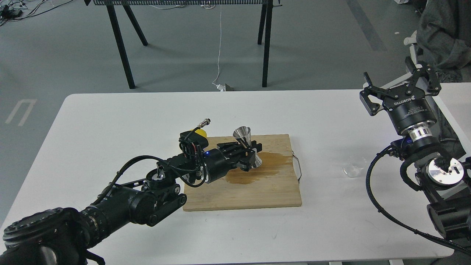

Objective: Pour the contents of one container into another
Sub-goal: 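Lower the jigger upright onto the board beside the spill, open left gripper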

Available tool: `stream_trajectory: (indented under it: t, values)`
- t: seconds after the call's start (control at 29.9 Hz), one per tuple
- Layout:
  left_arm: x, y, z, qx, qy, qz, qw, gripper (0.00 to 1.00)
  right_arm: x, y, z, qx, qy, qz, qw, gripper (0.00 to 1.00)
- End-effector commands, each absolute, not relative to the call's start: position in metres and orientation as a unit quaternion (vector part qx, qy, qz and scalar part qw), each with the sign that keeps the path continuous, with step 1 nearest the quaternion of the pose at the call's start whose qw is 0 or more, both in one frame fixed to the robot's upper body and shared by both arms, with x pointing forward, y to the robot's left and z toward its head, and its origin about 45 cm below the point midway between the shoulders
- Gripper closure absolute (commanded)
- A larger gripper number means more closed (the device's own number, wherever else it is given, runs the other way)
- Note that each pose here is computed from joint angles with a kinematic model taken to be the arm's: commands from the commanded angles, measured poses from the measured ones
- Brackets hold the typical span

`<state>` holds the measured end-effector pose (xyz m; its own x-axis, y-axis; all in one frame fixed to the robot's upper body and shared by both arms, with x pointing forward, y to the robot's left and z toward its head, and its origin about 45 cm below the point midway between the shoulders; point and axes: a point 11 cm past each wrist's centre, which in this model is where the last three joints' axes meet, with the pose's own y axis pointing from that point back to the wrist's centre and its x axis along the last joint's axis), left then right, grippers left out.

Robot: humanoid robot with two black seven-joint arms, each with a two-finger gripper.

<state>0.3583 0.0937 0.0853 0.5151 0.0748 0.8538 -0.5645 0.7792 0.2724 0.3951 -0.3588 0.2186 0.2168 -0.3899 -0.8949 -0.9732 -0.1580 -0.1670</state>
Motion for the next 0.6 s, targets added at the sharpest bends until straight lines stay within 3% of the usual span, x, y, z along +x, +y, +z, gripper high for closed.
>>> stream_trajectory:
  t: [0.0,0.57]
  values:
    - [0.361,0.103,0.079,0.285,-0.455,0.197,0.82,0.9,0.395,-0.359,0.219,-0.669,0.509,0.362,0.403,0.01]
    - [0.361,0.124,0.062,0.321,-0.463,0.195,0.803,0.89,0.395,-0.357,0.218,-0.669,0.507,0.364,0.404,0.01]
